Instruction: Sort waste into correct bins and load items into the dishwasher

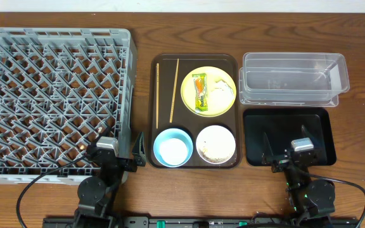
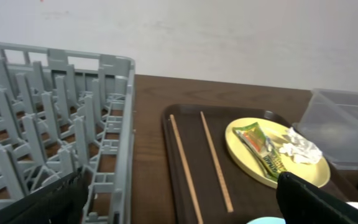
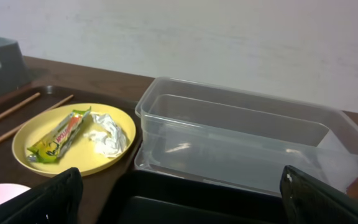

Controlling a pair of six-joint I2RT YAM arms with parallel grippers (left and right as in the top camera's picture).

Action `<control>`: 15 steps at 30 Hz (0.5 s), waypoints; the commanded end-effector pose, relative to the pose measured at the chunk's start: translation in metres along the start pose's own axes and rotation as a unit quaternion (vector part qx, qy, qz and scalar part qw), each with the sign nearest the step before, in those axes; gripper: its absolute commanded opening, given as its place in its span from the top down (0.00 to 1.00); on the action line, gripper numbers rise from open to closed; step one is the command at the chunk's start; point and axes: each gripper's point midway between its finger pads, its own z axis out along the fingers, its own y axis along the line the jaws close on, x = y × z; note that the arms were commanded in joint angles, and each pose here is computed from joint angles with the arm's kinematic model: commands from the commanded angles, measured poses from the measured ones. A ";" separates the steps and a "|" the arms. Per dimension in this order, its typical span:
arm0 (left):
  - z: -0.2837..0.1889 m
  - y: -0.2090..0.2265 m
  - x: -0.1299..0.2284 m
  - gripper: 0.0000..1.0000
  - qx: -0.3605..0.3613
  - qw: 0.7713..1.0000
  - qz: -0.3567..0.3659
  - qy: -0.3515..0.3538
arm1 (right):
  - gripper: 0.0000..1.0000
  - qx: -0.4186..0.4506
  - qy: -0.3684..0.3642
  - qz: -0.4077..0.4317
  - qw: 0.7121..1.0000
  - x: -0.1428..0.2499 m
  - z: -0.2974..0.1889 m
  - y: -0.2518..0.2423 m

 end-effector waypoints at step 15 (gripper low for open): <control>-0.025 -0.056 -0.088 0.03 0.123 0.992 -0.010 -0.030 | 0.01 -0.193 -0.023 0.090 0.977 -0.099 -0.028 0.057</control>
